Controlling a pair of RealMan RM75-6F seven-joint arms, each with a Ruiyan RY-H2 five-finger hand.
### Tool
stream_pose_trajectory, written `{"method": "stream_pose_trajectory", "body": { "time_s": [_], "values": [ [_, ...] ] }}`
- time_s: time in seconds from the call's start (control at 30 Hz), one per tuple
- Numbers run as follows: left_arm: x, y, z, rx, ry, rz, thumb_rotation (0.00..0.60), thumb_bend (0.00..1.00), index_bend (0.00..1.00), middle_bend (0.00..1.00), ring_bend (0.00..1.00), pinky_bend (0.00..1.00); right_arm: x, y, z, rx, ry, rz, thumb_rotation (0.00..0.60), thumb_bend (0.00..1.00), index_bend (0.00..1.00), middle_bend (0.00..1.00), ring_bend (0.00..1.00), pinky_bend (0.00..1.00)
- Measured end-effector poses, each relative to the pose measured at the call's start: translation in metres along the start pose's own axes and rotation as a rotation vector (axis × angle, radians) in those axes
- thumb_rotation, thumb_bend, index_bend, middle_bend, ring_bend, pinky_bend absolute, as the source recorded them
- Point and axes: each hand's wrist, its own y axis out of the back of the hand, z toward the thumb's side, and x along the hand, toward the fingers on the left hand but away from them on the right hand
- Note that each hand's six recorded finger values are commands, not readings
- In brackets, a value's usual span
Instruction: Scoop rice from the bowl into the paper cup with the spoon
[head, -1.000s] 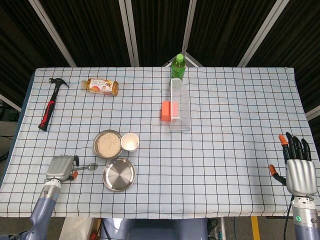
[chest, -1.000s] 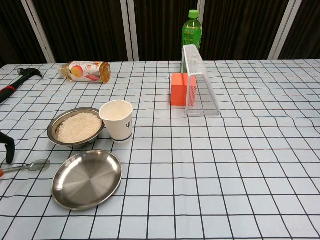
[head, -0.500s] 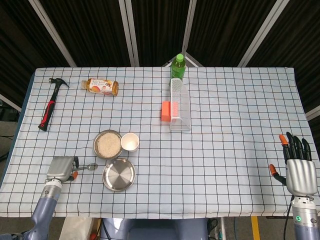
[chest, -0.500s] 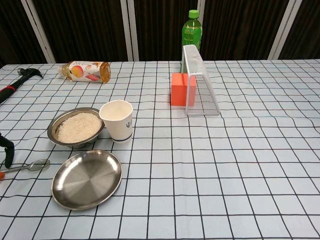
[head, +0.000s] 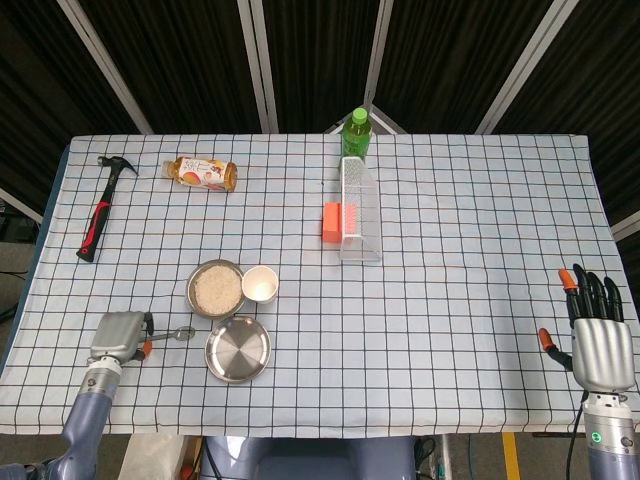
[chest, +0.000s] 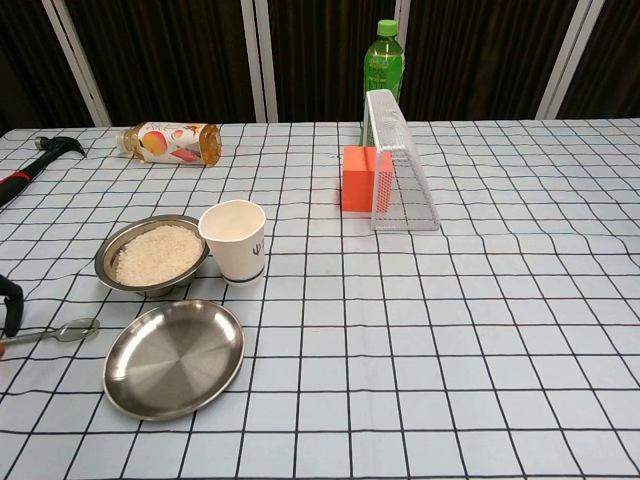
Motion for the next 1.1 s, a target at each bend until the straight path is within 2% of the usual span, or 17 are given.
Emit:
{"method": "stream_pose_trajectory", "body": {
  "time_s": [0.5,0.77,0.97,1.1],
  "values": [
    [0.0,-0.001,0.0,0.008,0.0,0.001,0.6,0.48,0.53,1.0,1.0,1.0,0.0,0.001,0.0,0.003,0.0,-0.012,0.6,0.32,0.0,0.0,0.0,0.0],
    [-0.001,0.0,0.0,0.011,-0.001,0.007,0.6,0.48,0.53,1.0,1.0,1.0,0.0,0.002,0.0,0.005,0.0,-0.018,0.6,0.32,0.0,0.0,0.0,0.0],
    [-0.005,0.014,0.006,-0.002,-0.027,0.045,0.6,0.48,0.53,1.0,1.0,1.0,0.0,0.002,0.0,0.007,0.0,-0.022,0.6,0.32,0.0,0.0,0.0,0.0],
    [-0.013,0.033,0.01,-0.024,-0.048,0.085,0.6,0.48,0.53,1.0,1.0,1.0,0.0,0.002,0.0,0.007,0.0,-0.023,0.6,0.32,0.0,0.0,0.0,0.0]
  ]
}}
